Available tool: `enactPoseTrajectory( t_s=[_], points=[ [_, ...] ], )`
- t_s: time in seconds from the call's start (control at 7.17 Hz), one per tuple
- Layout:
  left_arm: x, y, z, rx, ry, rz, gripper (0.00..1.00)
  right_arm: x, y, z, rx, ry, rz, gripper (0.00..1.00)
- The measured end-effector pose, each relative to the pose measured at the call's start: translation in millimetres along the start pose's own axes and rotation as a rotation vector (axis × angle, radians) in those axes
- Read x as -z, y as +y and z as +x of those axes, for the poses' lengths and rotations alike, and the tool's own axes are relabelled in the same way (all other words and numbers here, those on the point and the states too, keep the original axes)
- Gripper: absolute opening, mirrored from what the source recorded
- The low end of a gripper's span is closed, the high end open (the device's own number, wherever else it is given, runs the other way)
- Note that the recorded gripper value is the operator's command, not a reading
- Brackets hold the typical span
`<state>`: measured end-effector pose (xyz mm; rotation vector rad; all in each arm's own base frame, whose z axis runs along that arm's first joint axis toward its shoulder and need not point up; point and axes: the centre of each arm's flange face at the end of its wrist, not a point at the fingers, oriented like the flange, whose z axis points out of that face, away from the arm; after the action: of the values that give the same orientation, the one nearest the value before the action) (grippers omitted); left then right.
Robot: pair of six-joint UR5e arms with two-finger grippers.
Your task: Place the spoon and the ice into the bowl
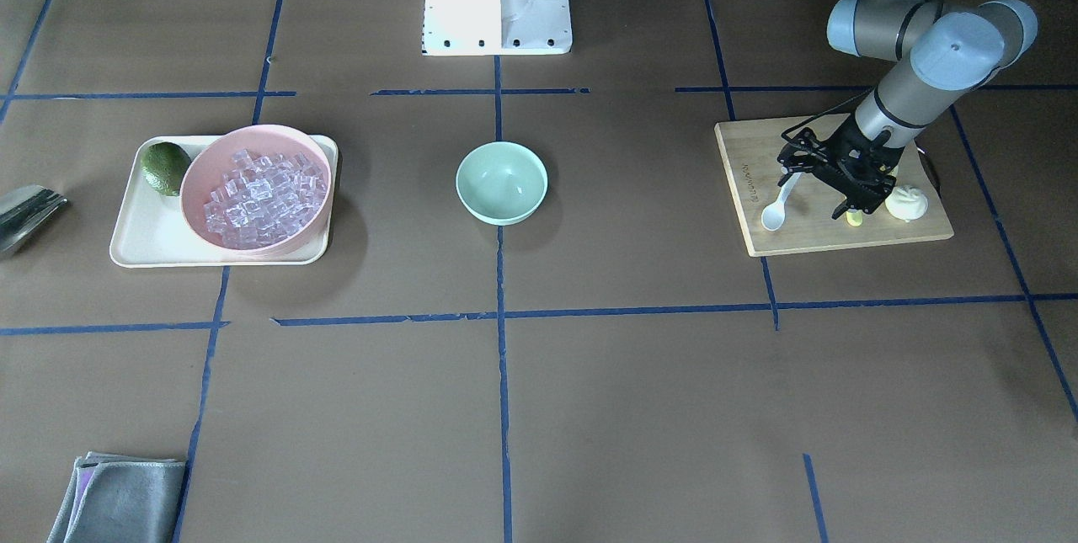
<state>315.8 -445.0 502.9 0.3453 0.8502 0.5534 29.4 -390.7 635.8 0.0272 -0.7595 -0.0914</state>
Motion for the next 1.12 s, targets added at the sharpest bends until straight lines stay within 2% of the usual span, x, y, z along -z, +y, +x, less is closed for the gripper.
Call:
enactPoseTrajectory(
  t_s=[0.14, 0.42, 0.56, 0.7, 0.84, 0.98, 1.12],
  points=[
    [-5.7, 0.2, 8.0, 0.003, -0.01, 0.0, 0.94, -0.3, 0.0, 0.3, 0.0, 0.0, 0.0, 1.0],
    [-11.8, 1.1, 15.6, 0.003, -0.018, -0.003, 0.68, -0.6, 0.0, 0.5, -0.001, -0.001, -0.001, 1.0],
    [-13.0, 1.4, 17.2, 0.001, -0.018, -0.004, 0.63, -0.8, 0.0, 0.7, -0.002, -0.001, -0.002, 1.0],
    [-14.1, 1.8, 18.4, 0.0, -0.017, -0.006, 0.4, -1.2, 0.2, 0.9, -0.002, -0.001, -0.003, 1.0],
    [-14.7, 2.2, 19.0, -0.001, -0.017, -0.008, 0.06, -1.7, 0.4, 1.2, -0.003, -0.001, -0.004, 1.0],
    [-14.5, 2.2, 19.1, -0.002, -0.017, -0.007, 0.0, -2.3, 0.6, 1.9, -0.004, -0.001, -0.005, 1.0],
    [-14.2, 2.0, 19.4, -0.003, -0.016, -0.008, 0.0, -3.0, 0.5, 2.6, -0.006, -0.001, -0.007, 1.0]
  ],
)
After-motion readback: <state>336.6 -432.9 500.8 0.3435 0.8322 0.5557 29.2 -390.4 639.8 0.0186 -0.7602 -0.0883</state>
